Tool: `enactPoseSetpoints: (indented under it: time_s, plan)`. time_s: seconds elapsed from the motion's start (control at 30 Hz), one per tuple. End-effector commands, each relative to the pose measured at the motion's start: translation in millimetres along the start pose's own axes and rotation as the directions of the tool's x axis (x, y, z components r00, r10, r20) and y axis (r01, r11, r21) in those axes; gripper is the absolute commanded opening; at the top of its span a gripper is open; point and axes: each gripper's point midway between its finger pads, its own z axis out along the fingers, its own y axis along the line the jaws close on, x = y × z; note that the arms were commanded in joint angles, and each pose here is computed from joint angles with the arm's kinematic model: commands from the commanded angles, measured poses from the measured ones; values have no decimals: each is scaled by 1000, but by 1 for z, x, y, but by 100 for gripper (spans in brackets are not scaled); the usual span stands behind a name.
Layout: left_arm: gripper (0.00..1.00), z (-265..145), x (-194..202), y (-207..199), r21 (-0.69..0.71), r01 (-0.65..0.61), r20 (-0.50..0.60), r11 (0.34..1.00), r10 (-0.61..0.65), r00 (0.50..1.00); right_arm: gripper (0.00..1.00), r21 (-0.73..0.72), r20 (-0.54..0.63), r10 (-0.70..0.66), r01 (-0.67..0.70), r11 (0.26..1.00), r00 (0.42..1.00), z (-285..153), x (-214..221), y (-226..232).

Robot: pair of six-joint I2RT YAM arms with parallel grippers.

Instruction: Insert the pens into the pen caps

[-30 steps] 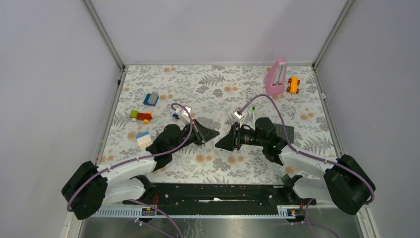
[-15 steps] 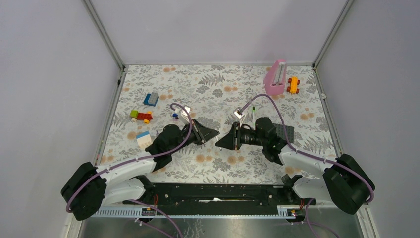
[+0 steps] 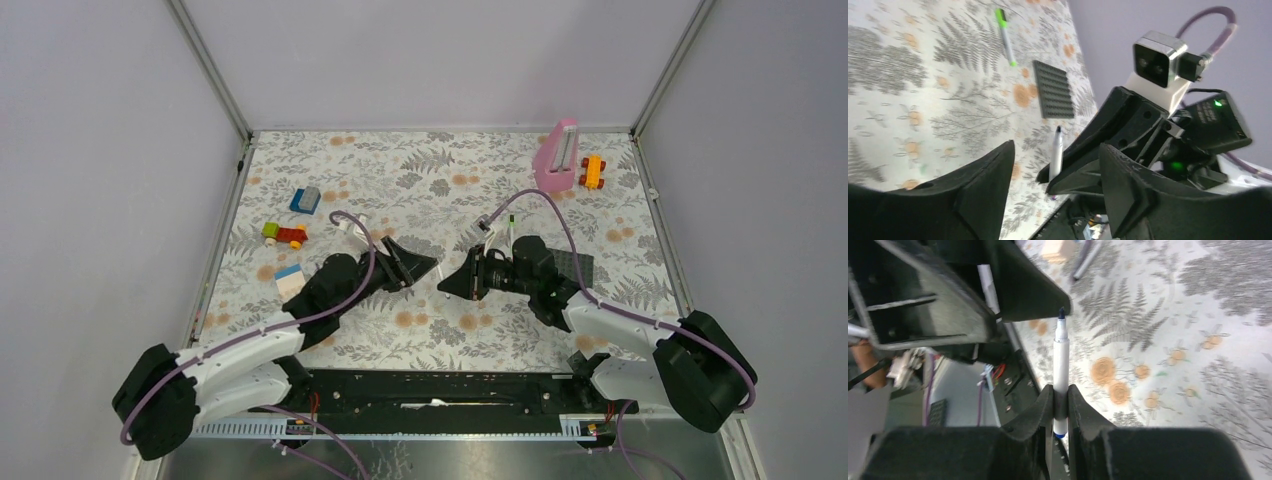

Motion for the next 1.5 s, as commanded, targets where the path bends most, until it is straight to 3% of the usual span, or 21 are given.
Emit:
enactPoseSetpoints:
  time_s: [0.0, 0.13, 0.27, 0.37, 0.63, 0.93, 1.47]
  plan:
    - [68, -8, -34, 28, -232, -52, 126, 971, 83, 989, 0, 198, 93, -118, 97, 975, 989, -2, -34, -24]
    - [74, -20, -53, 69, -500, -113, 120, 858, 198, 973, 0, 398, 115, -143, 86, 913, 983, -12, -40, -62]
    - [74, -29, -76, 103, -674, -110, 110, 730, 247, 963, 0, 473, 117, -164, 91, 877, 979, -17, -37, -81]
    - [74, -32, -96, 128, -756, -67, 111, 651, 228, 967, 0, 493, 126, -168, 86, 866, 978, -19, -34, -89]
    - [69, -24, -138, 167, -856, 2, 122, 517, 197, 973, 0, 488, 128, -169, 86, 869, 977, -17, -31, -92]
    - [67, -11, -161, 209, -899, 68, 141, 433, 139, 980, 0, 489, 137, -166, 79, 869, 977, -19, -29, -94]
    - [58, 8, -175, 258, -915, 81, 127, 395, 92, 988, 0, 465, 157, -167, 76, 882, 973, -22, -27, -91]
